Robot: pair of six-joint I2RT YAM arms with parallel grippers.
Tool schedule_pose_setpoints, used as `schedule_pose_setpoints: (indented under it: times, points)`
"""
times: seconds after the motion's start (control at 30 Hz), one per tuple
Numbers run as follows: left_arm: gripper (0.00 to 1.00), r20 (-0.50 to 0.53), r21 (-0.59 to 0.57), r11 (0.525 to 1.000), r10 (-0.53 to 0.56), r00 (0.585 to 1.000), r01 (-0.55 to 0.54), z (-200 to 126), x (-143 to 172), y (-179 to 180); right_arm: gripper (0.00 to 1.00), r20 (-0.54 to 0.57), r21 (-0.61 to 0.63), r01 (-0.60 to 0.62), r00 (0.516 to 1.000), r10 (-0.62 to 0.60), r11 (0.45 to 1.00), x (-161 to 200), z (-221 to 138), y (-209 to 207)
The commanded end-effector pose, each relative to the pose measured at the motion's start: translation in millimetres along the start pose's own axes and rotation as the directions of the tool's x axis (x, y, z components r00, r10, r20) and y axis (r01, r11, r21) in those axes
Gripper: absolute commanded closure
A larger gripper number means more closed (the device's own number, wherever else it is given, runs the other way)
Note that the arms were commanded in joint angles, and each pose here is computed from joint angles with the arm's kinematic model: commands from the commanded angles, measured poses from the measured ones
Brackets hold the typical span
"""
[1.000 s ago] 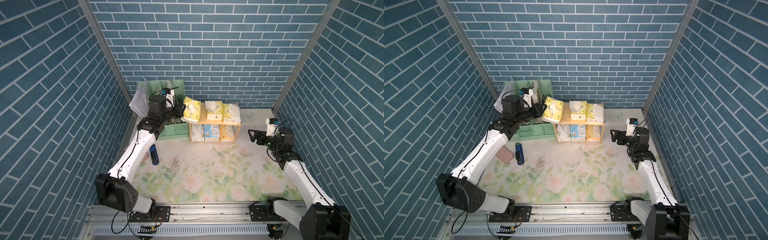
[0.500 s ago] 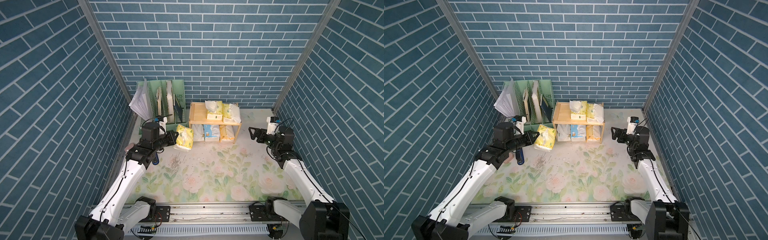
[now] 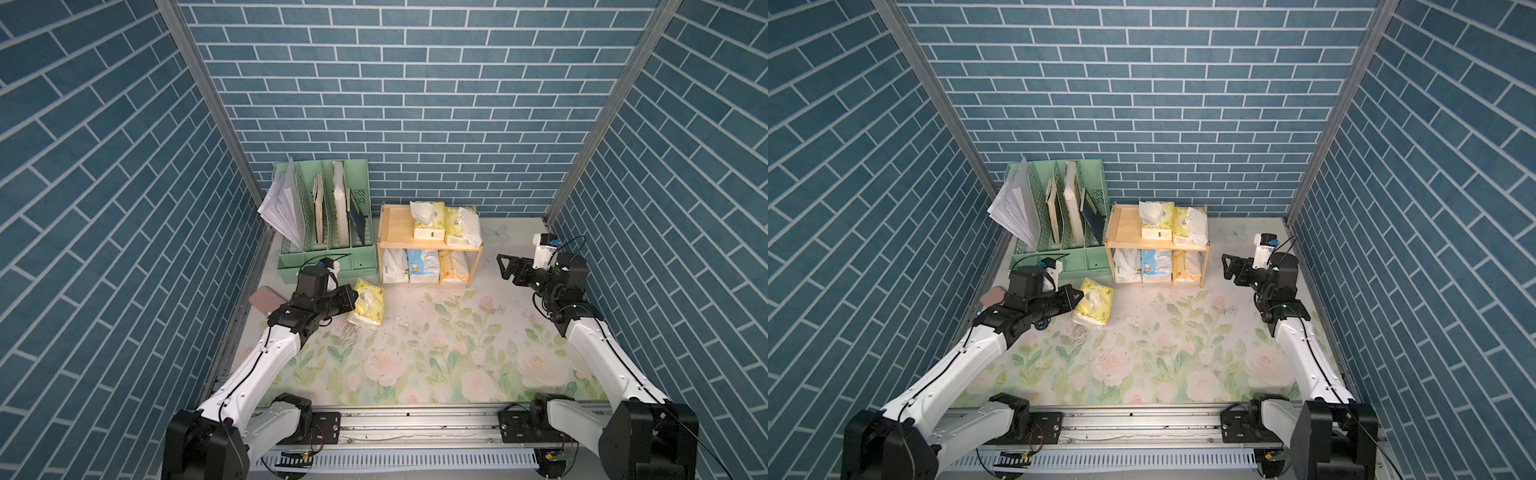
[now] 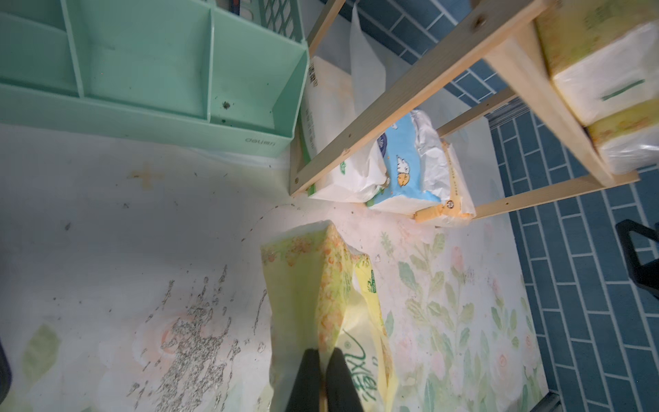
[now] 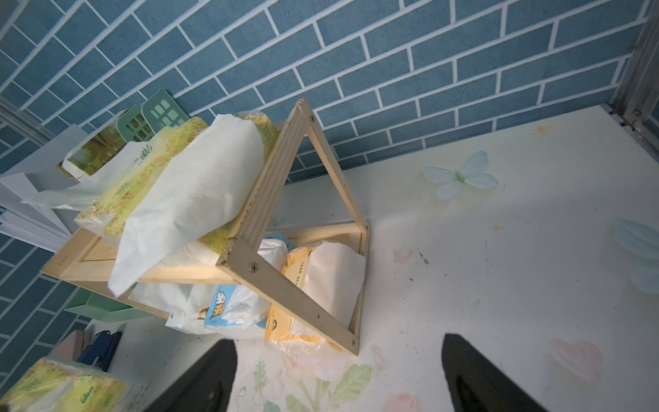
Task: Remove the tissue boxes from the shelf
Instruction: Place the box of tissues at the center of the board.
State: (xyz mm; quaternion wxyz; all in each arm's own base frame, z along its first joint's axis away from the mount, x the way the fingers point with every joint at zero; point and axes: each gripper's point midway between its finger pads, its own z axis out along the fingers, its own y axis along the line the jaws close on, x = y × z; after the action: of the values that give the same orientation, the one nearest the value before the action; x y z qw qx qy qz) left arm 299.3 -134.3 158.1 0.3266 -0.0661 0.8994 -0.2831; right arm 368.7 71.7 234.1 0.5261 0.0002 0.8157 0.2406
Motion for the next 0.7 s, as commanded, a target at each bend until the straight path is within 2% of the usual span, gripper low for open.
schedule_pose_setpoints:
  times: [0.0, 0.4, 0.67]
  points:
    - [1.0, 0.063, 0.023, 0.999, 0.032, 0.997, -0.034, 7, -10, -2, 0.07, 0.018, -0.008, -0.002, 1.0, 0.002, 1.0, -2, -2, 2]
    - [1.0, 0.034, -0.016, 1.0, 0.016, 0.999, -0.015, 40, 5, 22, 0.06, 0.02, -0.007, 0.002, 1.0, -0.002, 1.0, -1, -5, 3]
    - [0.98, -0.01, -0.096, 0.995, 0.008, 1.0, -0.009, 55, 25, 48, 0.07, 0.018, -0.006, 0.001, 1.0, -0.001, 1.0, 0, -5, 2]
